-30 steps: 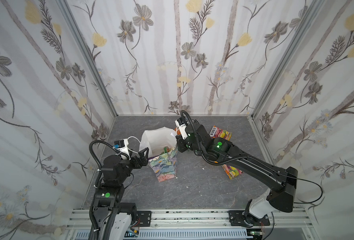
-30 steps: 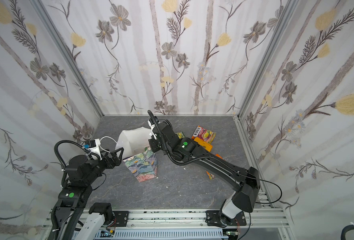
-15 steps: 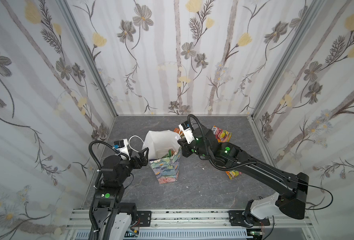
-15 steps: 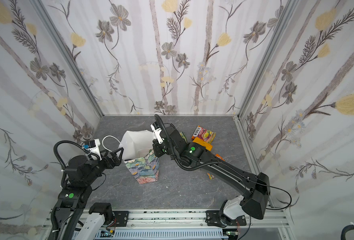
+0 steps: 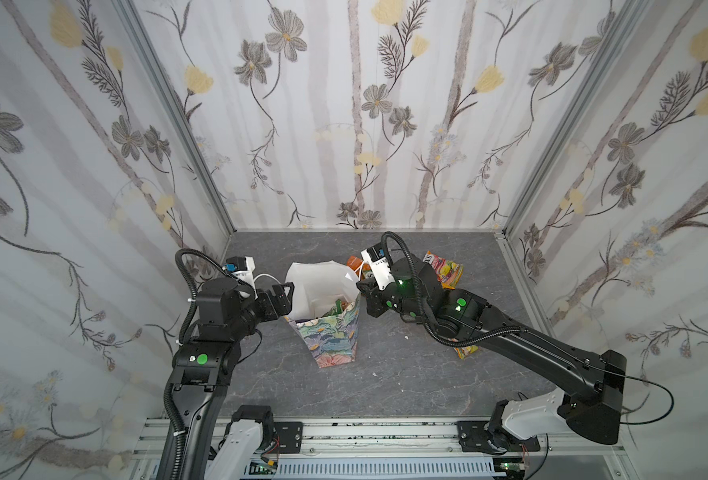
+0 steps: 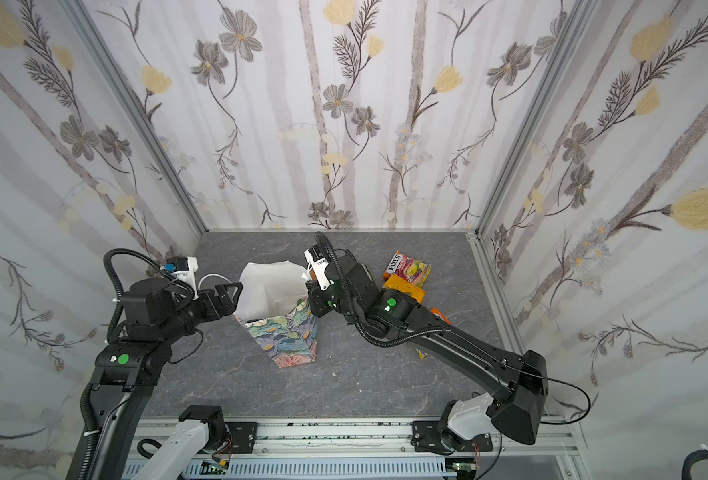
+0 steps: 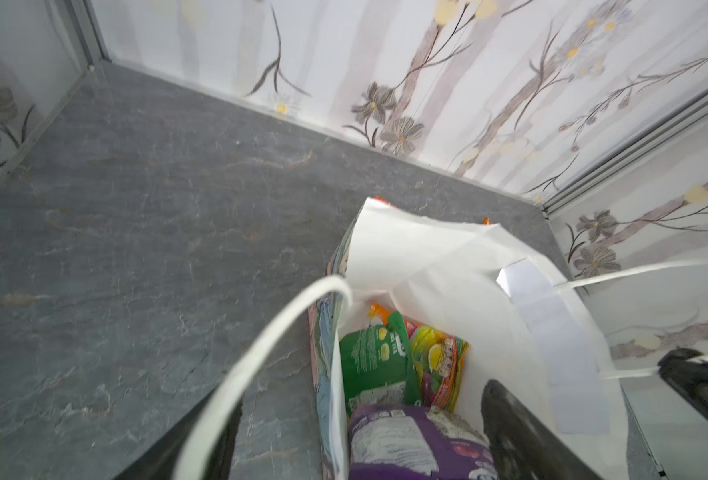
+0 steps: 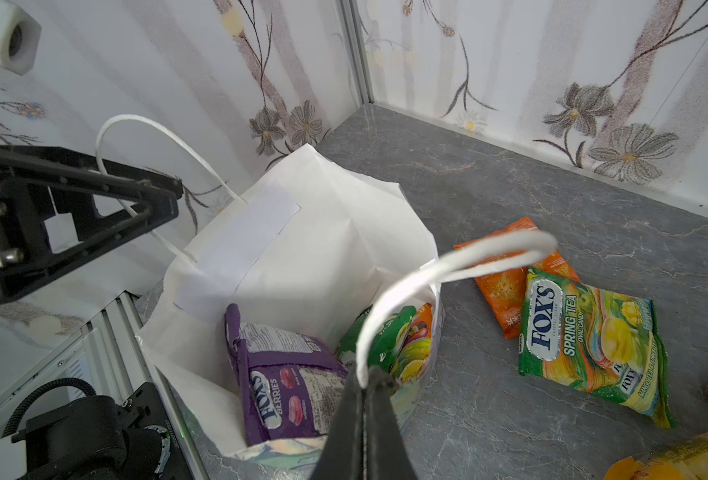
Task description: Place the snacks into the paper bag
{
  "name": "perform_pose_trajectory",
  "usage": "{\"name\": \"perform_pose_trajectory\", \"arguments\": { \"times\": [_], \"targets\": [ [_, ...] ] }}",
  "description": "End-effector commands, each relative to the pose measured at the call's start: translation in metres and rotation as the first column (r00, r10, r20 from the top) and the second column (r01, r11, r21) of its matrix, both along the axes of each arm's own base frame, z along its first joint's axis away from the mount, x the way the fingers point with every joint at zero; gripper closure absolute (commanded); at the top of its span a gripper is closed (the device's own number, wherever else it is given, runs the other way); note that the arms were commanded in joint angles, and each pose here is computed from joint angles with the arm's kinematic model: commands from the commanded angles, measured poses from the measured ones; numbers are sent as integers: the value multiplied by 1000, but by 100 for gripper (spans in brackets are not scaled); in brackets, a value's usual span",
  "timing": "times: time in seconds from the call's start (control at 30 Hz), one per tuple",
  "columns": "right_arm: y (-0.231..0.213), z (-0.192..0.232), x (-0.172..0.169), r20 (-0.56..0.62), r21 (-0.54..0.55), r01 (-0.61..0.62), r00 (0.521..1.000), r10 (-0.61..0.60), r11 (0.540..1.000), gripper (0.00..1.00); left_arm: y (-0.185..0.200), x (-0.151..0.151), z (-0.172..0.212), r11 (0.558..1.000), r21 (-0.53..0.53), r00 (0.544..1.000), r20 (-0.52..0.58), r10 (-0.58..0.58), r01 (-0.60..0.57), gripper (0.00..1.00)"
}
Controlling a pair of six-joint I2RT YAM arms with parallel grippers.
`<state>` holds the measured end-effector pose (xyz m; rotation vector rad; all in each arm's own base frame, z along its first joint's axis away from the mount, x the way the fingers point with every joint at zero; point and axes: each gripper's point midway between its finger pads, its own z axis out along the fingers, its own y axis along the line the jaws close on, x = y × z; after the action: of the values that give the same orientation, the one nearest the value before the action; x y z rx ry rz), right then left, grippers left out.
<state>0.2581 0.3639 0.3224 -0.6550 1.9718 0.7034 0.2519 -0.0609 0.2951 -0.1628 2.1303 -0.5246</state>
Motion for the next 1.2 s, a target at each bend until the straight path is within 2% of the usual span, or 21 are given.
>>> {"name": "perform_pose_trajectory", "arguments": {
  "times": [0.0, 0.1, 0.27, 0.47, 0.73, 0.83, 0.93, 1.17],
  "targets": [
    [1, 11, 4, 39, 34, 13, 999, -15, 999, 100, 1, -17, -20, 1000, 20, 993, -118, -10, 13, 11],
    [1, 10, 3, 44, 31, 13, 999, -14, 999, 100, -4, -22, -29, 1000, -2, 987, -158, -30, 30, 13],
    [-1, 7, 2, 51, 32, 12, 999, -14, 999, 100, -24, -21, -45, 990, -94, 973, -192, -125, 109, 28],
    [-5, 9, -3, 52, 51, 6, 999, -9, 999, 100, -25, -10, -52, 991, -81, 973, -201, -117, 103, 42],
    [2, 10, -15, 56, 64, -35, 998, 31, 997, 100, -27, 3, -65, 993, -61, 968, -224, -109, 98, 77],
    [7, 9, -18, 63, 58, -46, 997, 42, 997, 100, -26, 6, -64, 995, -45, 971, -216, -102, 94, 85],
    [10, 7, -17, 68, 54, -49, 997, 45, 997, 100, -24, 10, -56, 996, -32, 978, -188, -92, 88, 100],
    [17, 17, -3, 118, 3, -25, 993, 25, 1000, 100, -27, 25, -31, 994, -34, 987, -121, -106, 103, 100]
  ]
}}
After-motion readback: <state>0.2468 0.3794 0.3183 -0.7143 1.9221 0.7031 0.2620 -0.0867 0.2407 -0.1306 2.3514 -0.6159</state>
